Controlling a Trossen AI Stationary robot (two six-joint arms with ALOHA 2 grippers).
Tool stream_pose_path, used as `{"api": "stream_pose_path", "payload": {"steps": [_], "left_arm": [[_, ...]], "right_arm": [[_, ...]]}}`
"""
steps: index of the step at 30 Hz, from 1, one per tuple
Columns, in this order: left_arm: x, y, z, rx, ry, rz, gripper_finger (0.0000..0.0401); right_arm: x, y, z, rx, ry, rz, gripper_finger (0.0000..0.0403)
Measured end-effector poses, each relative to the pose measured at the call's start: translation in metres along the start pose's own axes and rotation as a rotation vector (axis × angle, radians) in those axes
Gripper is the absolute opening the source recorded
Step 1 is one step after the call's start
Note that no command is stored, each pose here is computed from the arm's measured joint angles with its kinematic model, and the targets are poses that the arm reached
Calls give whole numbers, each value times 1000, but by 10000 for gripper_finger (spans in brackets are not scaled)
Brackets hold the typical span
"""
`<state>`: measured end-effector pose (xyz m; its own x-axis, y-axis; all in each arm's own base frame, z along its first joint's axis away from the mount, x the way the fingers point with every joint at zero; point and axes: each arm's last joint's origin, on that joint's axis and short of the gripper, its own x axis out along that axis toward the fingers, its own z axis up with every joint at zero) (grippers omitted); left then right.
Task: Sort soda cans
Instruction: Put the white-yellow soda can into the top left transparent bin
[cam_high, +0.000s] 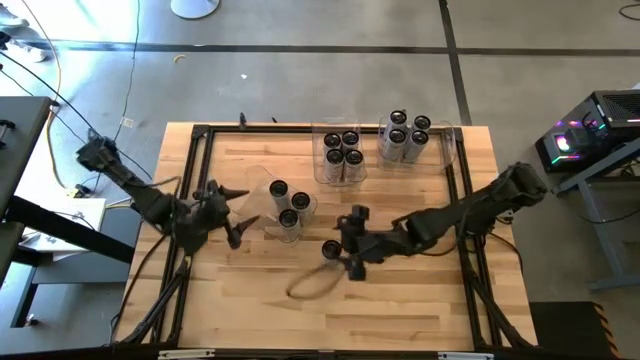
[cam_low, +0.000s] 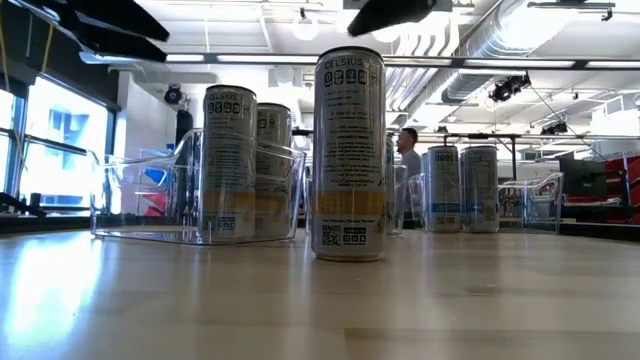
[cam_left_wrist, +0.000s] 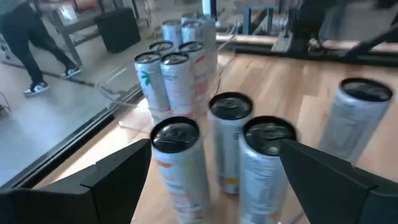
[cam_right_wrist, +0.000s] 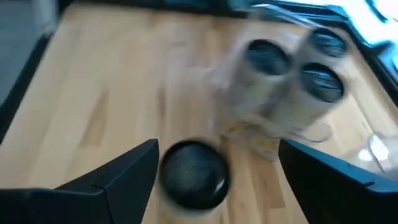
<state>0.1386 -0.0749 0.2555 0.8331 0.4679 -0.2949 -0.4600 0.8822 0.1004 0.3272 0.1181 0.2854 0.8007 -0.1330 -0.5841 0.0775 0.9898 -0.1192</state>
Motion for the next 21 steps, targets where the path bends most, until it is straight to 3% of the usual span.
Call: {"api": "stream_pose_path", "payload": {"steps": [4, 9, 16, 21], "left_arm": [[-12, -20, -12, -11, -69, 20, 347], [-26, -43, -28, -13, -152, 7, 347], [-44, -56, -24, 6, -252, -9, 347], [-52, -57, -16, 6, -266, -33, 347]], "right_arm": [[16, -6, -1, 71, 24, 39, 326], [26, 14, -10, 15, 53, 117, 326], [38, 24, -21, 40, 64, -28, 326], [40, 27, -23, 58, 64, -26, 326]]}}
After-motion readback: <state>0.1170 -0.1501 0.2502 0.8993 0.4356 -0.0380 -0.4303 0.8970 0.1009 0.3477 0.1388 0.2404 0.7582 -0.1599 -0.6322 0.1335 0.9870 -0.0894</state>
